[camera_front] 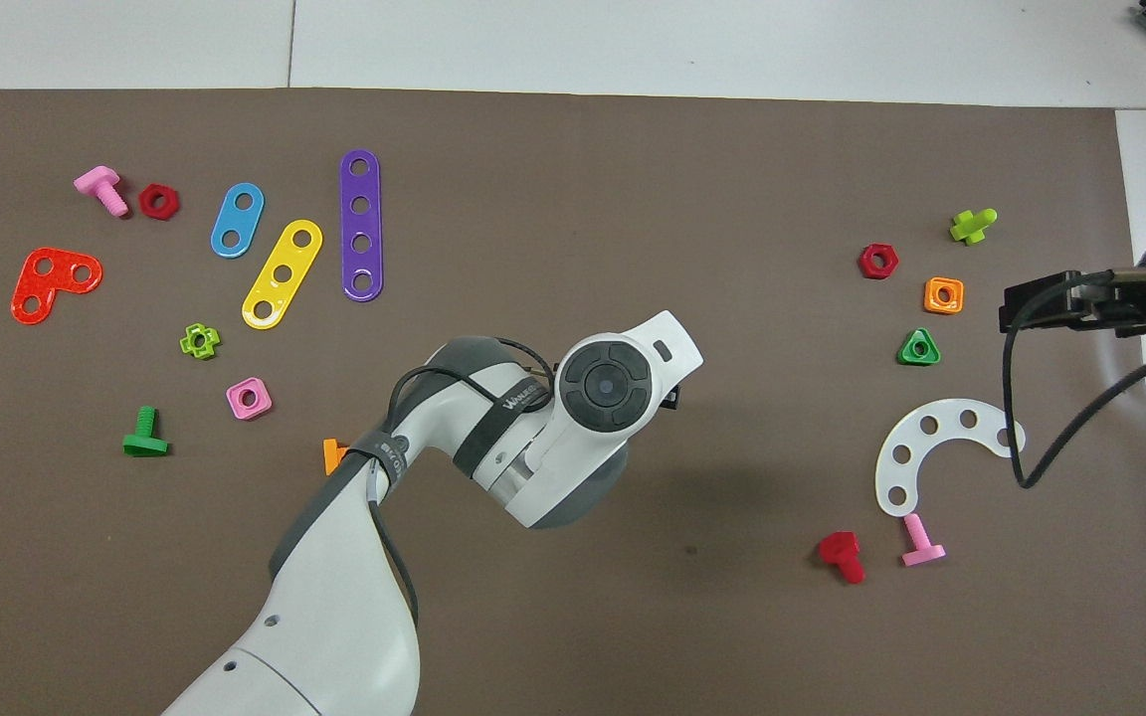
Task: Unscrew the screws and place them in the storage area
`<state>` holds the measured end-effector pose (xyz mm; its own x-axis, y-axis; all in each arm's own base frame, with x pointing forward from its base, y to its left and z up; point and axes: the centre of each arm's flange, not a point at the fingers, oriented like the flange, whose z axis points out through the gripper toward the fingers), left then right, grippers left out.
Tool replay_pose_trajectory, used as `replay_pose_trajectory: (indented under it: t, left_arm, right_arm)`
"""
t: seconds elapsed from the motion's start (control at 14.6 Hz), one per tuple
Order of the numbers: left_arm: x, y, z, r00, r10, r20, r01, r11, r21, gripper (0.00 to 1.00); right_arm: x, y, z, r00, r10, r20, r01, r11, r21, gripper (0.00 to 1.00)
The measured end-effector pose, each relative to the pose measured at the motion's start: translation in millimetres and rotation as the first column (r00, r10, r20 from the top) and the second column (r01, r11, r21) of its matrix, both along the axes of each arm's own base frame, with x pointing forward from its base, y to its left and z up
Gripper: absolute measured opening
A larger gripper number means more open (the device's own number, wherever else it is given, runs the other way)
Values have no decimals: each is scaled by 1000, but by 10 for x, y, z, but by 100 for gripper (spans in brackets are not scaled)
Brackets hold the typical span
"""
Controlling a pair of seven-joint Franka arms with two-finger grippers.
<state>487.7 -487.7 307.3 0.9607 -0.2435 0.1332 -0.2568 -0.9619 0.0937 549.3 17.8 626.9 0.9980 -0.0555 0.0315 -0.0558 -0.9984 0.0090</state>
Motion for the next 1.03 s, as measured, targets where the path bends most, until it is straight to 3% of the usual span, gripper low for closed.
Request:
replay_pose_trajectory:
  t: [0.14, 0.27, 0.41, 1.03]
  left_arm:
    - [2, 2, 1, 1000, 0, 0, 0, 1000, 0, 72]
    - [3, 2, 1, 1000, 0, 1, 0, 1000, 0, 53]
    - [6, 1, 8, 1000, 0, 2, 0, 1000, 0, 48]
    - [61, -15, 192, 999, 5, -38, -3, 999, 48, 47]
  right_arm:
    - [0, 0, 0, 1000, 0, 0, 0, 1000, 0, 100]
    - [0, 0, 0, 1000, 0, 0, 0, 1000, 0, 100]
    - [0, 0, 0, 1000, 0, 0, 0, 1000, 0, 100]
    - [0, 0, 0, 1000, 0, 0, 0, 1000, 0, 100]
